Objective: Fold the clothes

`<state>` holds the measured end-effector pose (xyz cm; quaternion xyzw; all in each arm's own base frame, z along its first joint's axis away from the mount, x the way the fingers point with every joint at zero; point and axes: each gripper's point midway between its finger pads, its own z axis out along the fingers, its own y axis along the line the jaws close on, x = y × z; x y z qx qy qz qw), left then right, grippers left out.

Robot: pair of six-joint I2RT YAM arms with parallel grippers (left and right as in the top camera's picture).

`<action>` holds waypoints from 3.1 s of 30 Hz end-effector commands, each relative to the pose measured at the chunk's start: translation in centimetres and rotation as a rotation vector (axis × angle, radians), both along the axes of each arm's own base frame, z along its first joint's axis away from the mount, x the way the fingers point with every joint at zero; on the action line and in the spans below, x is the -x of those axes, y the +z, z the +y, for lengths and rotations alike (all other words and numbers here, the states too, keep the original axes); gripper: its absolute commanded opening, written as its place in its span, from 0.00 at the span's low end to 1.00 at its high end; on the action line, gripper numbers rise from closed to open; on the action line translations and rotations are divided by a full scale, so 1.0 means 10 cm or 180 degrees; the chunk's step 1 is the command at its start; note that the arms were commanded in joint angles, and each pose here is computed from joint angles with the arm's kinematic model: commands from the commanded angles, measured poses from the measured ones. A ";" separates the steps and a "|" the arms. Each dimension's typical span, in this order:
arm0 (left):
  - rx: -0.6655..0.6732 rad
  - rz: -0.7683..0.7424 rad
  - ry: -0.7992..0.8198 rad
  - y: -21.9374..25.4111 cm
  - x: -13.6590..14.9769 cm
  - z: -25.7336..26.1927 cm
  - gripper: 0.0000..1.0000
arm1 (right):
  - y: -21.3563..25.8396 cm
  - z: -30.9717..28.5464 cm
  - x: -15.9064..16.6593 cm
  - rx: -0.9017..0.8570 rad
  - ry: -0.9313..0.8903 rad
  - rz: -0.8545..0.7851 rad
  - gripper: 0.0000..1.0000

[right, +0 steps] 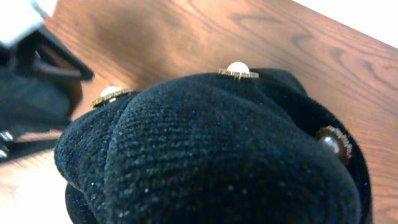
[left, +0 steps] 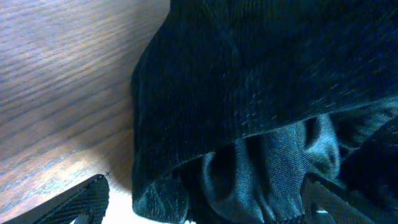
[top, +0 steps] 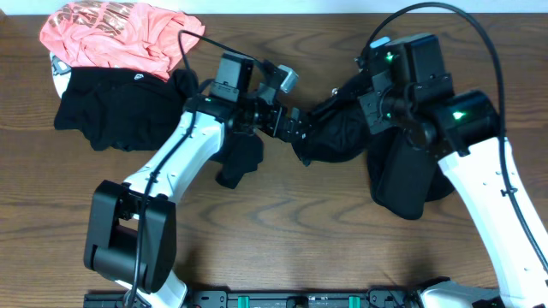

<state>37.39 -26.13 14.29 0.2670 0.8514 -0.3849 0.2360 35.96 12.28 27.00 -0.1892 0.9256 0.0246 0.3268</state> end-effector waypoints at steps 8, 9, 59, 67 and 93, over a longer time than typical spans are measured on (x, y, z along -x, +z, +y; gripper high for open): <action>-0.0385 -0.0103 0.0144 -0.23 -0.07 0.05 0.98 | 0.81 0.13 0.04 -0.0595 0.0277 -0.0508 0.01; -0.0403 -0.0107 0.0158 -0.24 -0.08 0.06 0.98 | 0.84 0.15 0.05 -0.0613 0.0323 -0.0517 0.01; 0.1037 -0.2365 0.1528 3.57 0.02 1.05 0.06 | 1.22 -0.98 0.30 -0.0051 -0.0038 -0.0652 0.01; 0.0663 -0.1925 0.1639 3.09 -0.11 1.09 0.06 | 1.25 -1.15 0.58 -0.0235 -0.0557 -0.0410 0.01; 0.1601 -0.2361 0.2371 3.55 -0.87 1.21 0.06 | 2.13 -1.92 -0.61 0.0299 -0.0715 -0.2094 0.01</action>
